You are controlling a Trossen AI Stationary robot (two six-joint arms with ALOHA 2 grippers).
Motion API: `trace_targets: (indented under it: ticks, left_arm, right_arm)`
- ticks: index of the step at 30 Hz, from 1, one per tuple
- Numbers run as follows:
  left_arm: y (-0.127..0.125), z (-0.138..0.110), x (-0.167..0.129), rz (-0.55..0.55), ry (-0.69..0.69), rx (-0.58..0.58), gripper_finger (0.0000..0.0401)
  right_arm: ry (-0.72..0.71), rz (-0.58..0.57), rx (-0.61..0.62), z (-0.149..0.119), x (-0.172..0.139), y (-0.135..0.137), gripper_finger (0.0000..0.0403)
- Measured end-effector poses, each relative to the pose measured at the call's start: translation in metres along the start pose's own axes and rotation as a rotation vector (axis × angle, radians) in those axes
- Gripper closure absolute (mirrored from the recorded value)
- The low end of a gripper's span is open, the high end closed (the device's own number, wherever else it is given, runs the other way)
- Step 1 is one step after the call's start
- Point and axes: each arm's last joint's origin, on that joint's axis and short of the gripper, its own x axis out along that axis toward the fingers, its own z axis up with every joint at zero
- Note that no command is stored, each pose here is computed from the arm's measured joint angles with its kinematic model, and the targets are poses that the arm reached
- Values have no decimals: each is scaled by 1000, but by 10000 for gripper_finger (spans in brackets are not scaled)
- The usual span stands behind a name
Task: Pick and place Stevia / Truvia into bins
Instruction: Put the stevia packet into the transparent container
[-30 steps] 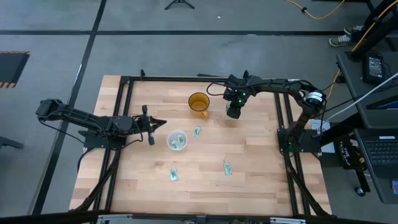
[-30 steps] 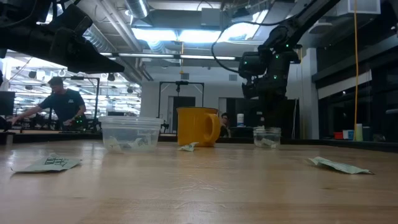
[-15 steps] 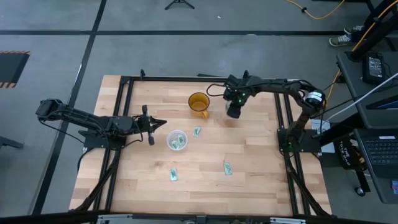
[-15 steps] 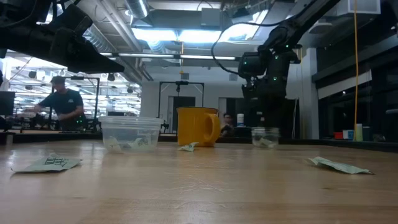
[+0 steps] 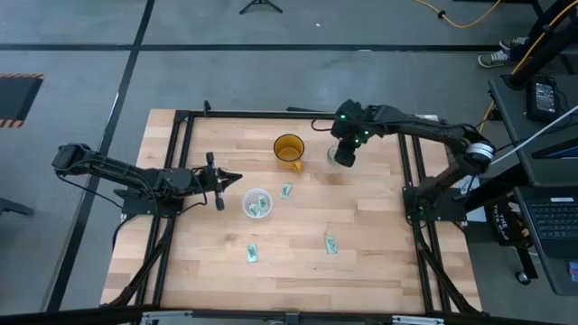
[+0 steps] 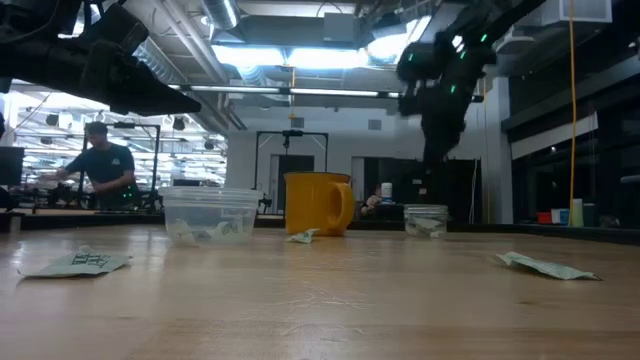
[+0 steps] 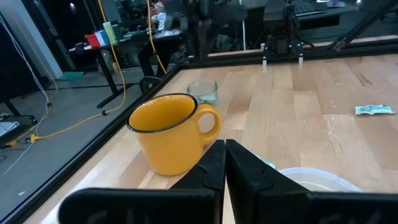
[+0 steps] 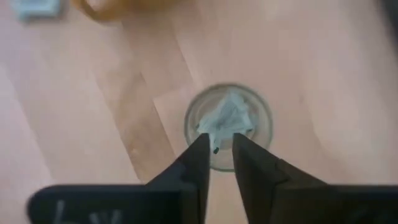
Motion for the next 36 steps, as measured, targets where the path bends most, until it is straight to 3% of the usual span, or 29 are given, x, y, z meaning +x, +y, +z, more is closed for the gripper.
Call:
trace_targets:
  ticks: [4,9,12,18,23,36]
  left_arm:
    - [0,0,0,0,0,0,393]
    - [0,4,0,3,-34,41,396]
    - [1,6,0,6,-58,47,399]
    - [1,8,0,8,-72,40,396]
    - [1,8,0,8,-72,40,396]
    - [1,10,0,9,-92,25,395]
  right_arm:
    - [-145,3,-7,-5,-46,20,390]
    - [-280,-53,-63,-28,-86,58,392]
    - [-345,-56,-87,-48,-95,78,399]
    - [-506,56,-160,-80,-88,107,395]
    - [-379,35,-94,-105,-67,124,399]
    - [-126,65,-70,-123,-19,189,401]
